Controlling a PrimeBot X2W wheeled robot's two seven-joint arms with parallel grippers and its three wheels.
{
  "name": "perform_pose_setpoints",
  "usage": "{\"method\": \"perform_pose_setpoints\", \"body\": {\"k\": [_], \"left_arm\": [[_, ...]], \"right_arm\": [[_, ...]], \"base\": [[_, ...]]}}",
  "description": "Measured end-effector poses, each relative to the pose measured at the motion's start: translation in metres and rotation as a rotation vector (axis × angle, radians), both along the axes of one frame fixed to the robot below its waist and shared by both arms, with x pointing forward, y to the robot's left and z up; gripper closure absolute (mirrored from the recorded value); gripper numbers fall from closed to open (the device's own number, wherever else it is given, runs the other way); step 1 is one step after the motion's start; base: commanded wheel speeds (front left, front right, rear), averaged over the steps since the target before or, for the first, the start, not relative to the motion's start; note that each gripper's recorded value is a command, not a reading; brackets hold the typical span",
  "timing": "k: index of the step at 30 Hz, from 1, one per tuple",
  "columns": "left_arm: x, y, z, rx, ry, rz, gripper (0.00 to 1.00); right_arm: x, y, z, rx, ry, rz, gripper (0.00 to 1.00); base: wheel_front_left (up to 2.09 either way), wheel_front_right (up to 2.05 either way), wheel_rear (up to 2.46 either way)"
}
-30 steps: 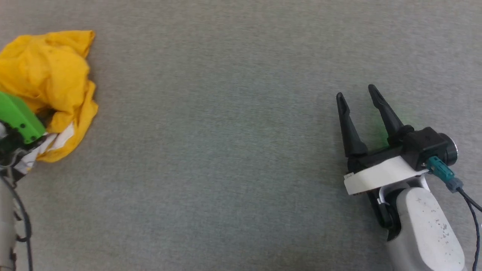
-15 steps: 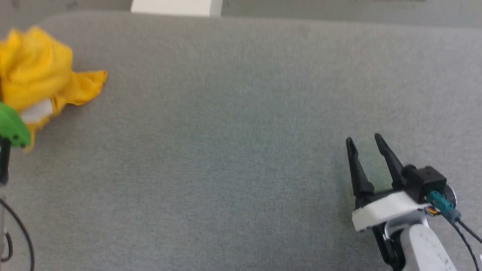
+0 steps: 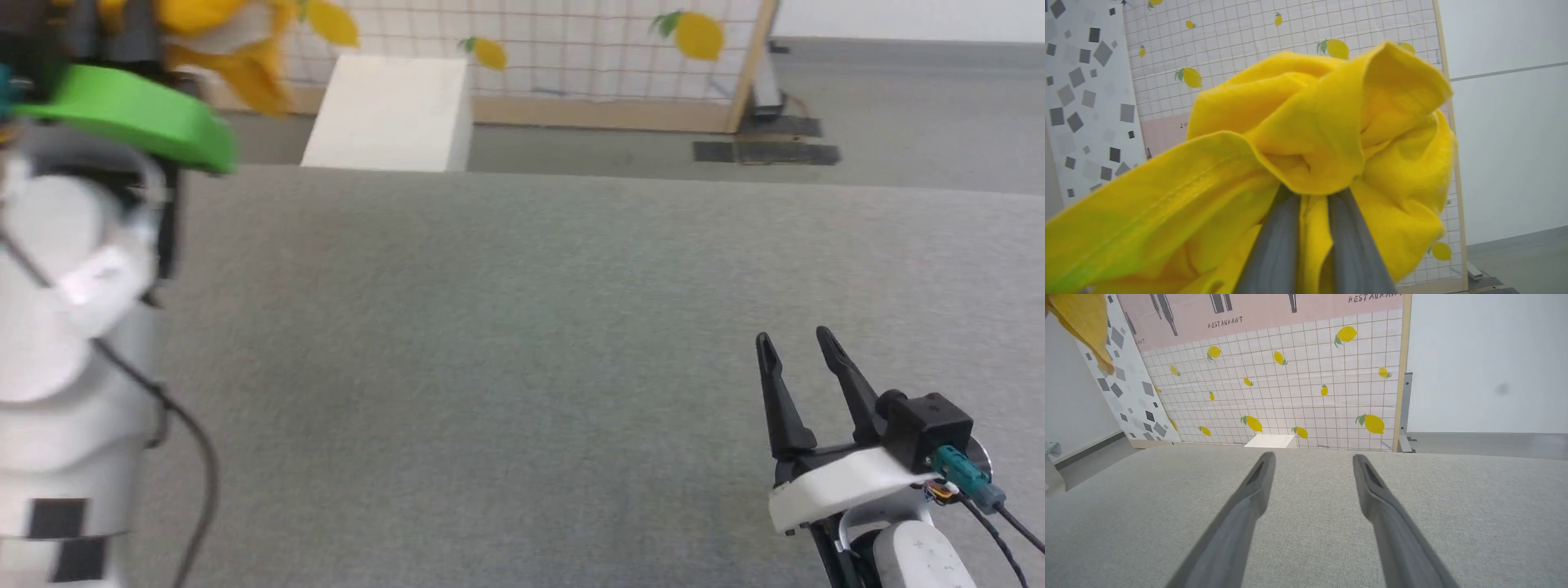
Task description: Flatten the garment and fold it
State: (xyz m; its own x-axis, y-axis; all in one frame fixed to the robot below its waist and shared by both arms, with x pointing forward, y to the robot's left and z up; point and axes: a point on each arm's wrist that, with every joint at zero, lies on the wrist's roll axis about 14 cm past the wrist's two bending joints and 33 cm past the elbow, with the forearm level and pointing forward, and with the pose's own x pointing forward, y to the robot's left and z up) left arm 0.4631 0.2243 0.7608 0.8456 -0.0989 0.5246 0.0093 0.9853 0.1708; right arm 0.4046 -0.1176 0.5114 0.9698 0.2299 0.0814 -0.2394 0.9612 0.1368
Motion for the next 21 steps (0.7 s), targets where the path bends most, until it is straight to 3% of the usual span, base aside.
{"method": "perform_pose_setpoints", "body": {"k": [5, 9, 14, 19, 21], "left_arm": [[0.005, -0.089, -0.008, -0.026, 0.033, -0.220, 1.00], [0.008, -0.166, -0.053, -0.076, 0.184, -0.429, 1.00], [-0.004, -0.251, -0.177, -0.024, 0.646, -0.629, 1.00], [-0.056, -0.273, -0.313, 0.096, 1.214, -0.687, 1.00], [-0.076, -0.272, -0.344, 0.141, 1.360, -0.696, 1.00]], "right_arm": [[-0.012, -0.022, 0.008, -0.001, -0.018, -0.062, 0.00], [-0.024, -0.048, 0.008, -0.004, -0.012, -0.137, 0.00], [-0.037, -0.079, 0.003, -0.012, 0.006, -0.227, 0.00], [-0.044, -0.093, -0.005, -0.014, 0.031, -0.272, 0.00], [-0.045, -0.094, -0.009, -0.015, 0.045, -0.277, 0.00]], "base": [[0.00, 0.00, 0.00], [0.00, 0.00, 0.00], [0.00, 0.00, 0.00], [0.00, 0.00, 0.00], [0.00, 0.00, 0.00]]}}
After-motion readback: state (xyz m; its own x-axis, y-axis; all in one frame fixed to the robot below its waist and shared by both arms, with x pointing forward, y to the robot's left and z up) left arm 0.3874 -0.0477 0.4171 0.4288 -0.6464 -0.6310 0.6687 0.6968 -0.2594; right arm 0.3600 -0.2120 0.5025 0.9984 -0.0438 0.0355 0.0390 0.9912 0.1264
